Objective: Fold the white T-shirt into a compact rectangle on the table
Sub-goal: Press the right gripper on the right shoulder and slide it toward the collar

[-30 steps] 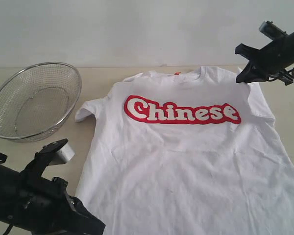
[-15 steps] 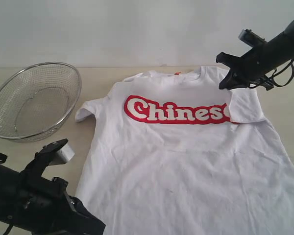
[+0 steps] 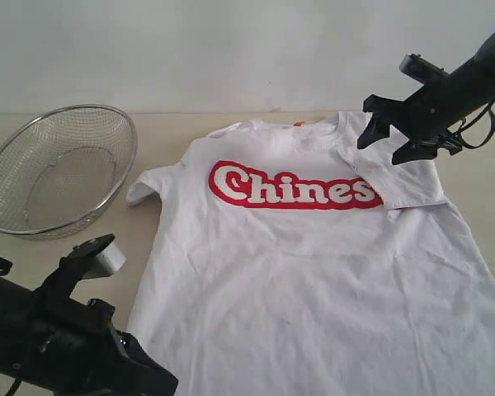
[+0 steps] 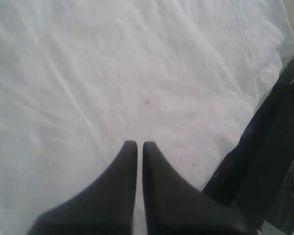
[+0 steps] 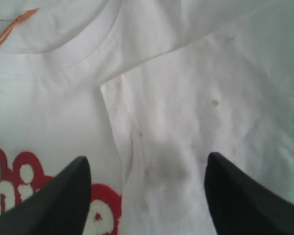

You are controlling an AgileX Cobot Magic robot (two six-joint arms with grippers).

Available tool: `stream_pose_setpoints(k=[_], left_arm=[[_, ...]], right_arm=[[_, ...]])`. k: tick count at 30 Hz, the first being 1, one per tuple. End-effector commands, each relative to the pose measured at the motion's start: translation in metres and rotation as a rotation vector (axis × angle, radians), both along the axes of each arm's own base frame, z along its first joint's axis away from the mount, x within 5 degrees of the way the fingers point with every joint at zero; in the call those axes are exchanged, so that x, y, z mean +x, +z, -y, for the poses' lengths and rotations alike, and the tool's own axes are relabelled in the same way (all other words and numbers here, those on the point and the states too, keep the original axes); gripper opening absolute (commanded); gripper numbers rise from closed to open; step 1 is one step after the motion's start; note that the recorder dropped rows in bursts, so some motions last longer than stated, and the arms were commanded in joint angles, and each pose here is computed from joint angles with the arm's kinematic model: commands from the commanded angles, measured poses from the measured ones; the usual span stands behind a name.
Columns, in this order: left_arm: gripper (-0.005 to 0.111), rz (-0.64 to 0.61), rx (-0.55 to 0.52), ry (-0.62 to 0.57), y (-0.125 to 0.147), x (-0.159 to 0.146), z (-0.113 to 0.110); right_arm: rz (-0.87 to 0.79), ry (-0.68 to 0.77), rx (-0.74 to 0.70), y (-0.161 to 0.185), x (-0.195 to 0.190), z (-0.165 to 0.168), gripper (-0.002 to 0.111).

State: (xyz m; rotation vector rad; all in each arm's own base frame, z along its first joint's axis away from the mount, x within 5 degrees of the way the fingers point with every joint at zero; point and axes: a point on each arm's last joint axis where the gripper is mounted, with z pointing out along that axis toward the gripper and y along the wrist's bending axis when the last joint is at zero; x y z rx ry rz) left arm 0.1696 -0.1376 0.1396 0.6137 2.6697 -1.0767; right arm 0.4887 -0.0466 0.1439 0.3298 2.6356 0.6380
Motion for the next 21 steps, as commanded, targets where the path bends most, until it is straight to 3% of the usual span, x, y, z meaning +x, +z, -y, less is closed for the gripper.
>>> stream_pose_setpoints(k=[1, 6, 10, 13, 17, 21], left_arm=[[0.005, -0.004, -0.022, -0.003, 0.002, -0.002, 0.002], [0.005, -0.007, -0.056, 0.008, 0.004, -0.001, 0.004], [0.005, 0.02, -0.121, 0.009, 0.012, -0.001, 0.007], [0.005, 0.072, -0.133, 0.032, 0.022, 0.0, 0.005], [0.005, 0.12, -0.108, 0.062, 0.035, -0.002, -0.001], [0.005, 0.176, 0.038, 0.138, 0.04, -0.002, -0.015]], right_arm=[[0.024, -0.005, -0.006, 0.014, -0.001, 0.001, 0.043], [0.119, -0.004, -0.033, 0.052, -0.004, 0.001, 0.026], [0.159, 0.127, -0.057, 0.068, -0.01, -0.014, 0.017], [0.175, 0.283, -0.085, 0.067, -0.012, -0.04, 0.027], [0.207, 0.41, -0.107, 0.069, -0.013, -0.073, 0.05], [0.235, 0.499, -0.11, 0.076, -0.018, -0.111, 0.052]])
